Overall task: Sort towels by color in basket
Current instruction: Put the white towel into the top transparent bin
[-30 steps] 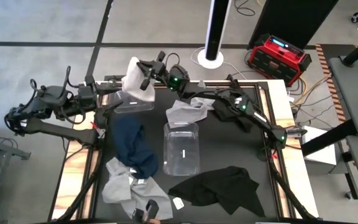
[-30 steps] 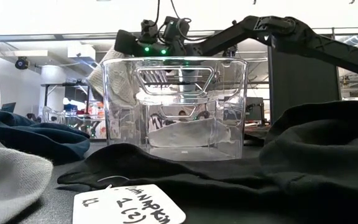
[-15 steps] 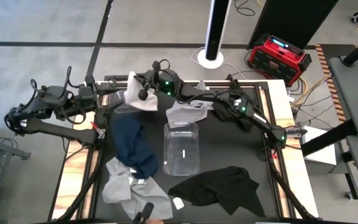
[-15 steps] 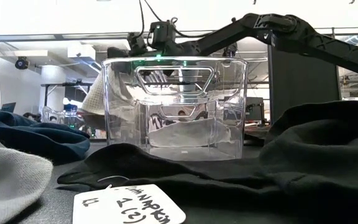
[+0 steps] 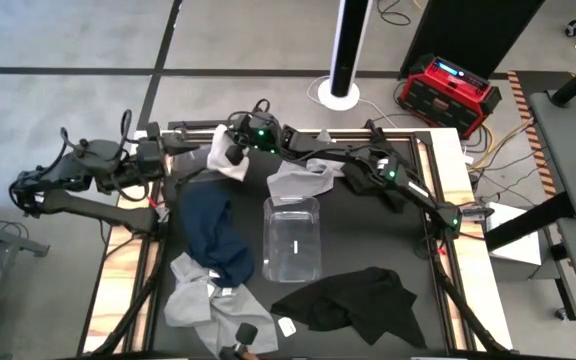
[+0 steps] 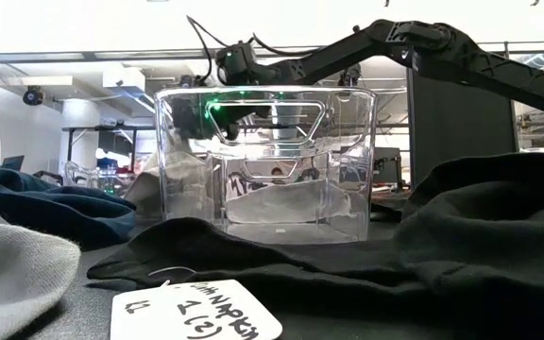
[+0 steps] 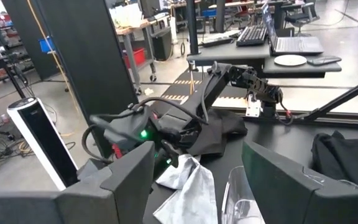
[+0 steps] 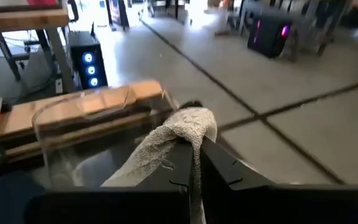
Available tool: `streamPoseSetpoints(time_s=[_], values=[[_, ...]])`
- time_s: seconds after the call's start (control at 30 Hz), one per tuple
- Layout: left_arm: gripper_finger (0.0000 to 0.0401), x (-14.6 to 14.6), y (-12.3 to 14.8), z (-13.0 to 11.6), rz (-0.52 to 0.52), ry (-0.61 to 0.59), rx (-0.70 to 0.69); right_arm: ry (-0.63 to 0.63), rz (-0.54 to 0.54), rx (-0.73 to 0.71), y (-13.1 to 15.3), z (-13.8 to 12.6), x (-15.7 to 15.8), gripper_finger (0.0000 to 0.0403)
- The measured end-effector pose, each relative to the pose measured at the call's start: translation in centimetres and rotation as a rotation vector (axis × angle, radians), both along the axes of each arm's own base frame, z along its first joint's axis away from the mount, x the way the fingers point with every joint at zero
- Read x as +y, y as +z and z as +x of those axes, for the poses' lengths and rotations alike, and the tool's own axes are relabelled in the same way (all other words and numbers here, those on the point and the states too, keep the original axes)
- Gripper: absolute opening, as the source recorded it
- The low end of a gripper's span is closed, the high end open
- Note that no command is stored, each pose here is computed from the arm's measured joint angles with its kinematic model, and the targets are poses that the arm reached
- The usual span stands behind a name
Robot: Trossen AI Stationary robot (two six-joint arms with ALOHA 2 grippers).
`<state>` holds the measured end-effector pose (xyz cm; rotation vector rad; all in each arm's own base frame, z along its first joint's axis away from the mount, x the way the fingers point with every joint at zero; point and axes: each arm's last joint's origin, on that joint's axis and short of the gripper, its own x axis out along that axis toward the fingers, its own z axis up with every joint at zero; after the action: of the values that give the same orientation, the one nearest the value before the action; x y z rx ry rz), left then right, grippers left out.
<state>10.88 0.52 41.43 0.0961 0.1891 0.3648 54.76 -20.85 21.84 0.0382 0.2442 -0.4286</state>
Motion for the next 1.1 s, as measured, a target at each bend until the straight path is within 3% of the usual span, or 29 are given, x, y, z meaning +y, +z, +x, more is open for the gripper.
streamPoseSetpoints(time_s=[0.43,0.77,1.1], values=[[0.0228,0.0,-0.2,0.6,0.001,0.000,0.019,0.050,0.242,0.108,-1.7,-0.5,0.5,0.0009],[0.0228,0.0,-0.1,0.6,0.000,0.000,0.015,0.086,0.295,0.200,-2.4,-0.9,0.8,0.0009],[0.0228,0.0,-0.3,0.6,-0.006,0.001,0.024,0.110,0.239,0.226,-1.9,-1.1,0.9,0.0010]])
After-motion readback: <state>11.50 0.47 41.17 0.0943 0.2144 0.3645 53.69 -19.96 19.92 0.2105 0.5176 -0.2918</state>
